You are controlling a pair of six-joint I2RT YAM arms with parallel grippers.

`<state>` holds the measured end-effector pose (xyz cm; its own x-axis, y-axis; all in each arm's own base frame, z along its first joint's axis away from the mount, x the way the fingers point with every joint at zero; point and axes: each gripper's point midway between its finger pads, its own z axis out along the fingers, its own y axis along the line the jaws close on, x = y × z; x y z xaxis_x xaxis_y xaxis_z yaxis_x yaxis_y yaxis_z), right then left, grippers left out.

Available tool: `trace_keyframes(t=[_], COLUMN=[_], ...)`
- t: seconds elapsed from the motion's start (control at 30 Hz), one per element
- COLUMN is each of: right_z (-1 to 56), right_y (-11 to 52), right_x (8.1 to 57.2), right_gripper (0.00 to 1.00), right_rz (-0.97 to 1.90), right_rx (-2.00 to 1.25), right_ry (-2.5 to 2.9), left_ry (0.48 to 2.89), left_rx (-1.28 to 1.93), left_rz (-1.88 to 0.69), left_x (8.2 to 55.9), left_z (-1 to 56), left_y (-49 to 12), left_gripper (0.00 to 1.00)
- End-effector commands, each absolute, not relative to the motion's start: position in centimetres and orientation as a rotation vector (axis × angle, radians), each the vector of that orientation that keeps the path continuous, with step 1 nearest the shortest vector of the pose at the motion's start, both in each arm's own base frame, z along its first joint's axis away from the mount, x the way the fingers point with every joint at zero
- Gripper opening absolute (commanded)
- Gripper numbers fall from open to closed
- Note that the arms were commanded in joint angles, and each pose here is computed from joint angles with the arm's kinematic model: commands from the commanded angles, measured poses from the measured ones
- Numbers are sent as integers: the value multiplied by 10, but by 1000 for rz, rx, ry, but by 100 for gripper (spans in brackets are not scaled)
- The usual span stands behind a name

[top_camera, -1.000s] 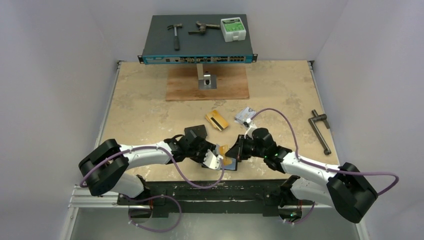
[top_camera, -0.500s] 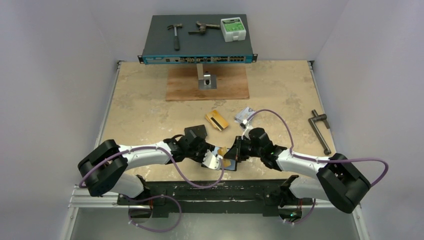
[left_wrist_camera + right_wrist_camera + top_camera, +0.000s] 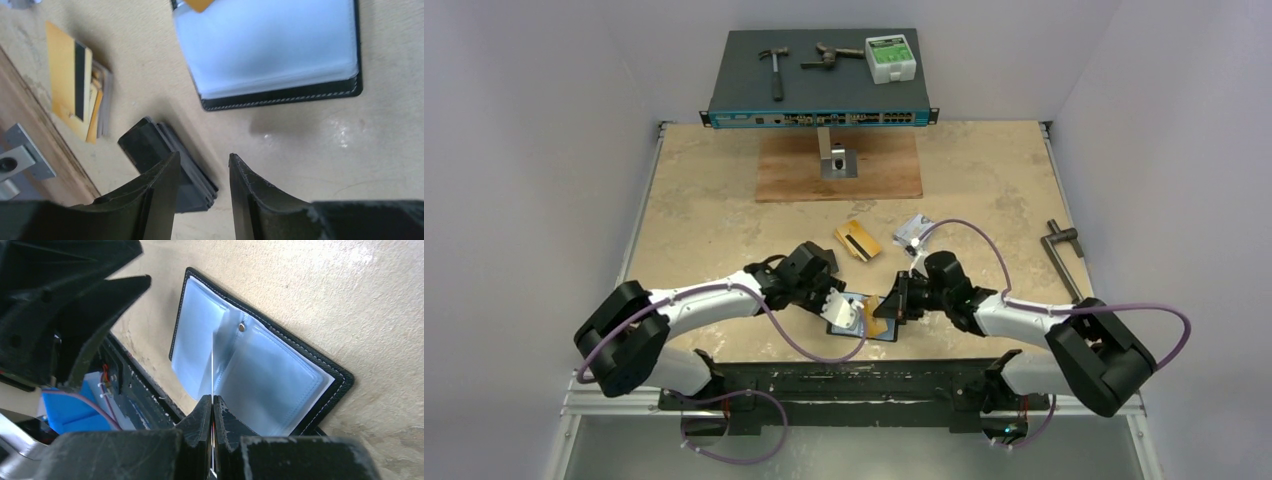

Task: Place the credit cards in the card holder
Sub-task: Insert the credit card into the card holder.

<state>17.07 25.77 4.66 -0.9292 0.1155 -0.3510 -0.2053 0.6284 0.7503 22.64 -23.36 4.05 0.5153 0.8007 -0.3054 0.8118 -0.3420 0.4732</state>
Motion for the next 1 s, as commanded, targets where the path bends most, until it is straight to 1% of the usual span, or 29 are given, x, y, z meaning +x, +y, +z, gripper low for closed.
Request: trace_keyframes(t=[0.0,0.07,0.13,0.23,0.37,0.53,0.73,0.97], right_z=[62,59,58,58,58,52,41,41], right_y=[261,257,255,252,249,251,250,248], right_x=[176,177,178,178,175,168,165,170], right_gripper=[0,0,0,0,0,0,0,0], right_rz=[1326,1336,1347,1368,1401,1483,1537,1553], right_rx=[-115,-112,-103,-86,-112,-141,-133,-135], right_ry=[2427,2436,2437,2431,2429,2449,2475,2461], left_ry=[1101,905,734,569,373,216,117,20], left_rx=[2256,2272,2251,2190,2200,2244,2272,2379], left_rz=[0,-20,-87,-164,-190,-186,-207,-228], left_x=[227,216,204,194,188,190,189,183], left_z=[74,85,97,102,90,73,58,38], left_y=[-223,-224,-235,-258,-275,-282,-284,-274], left_gripper=[42,46,48,50,50,50,49,41])
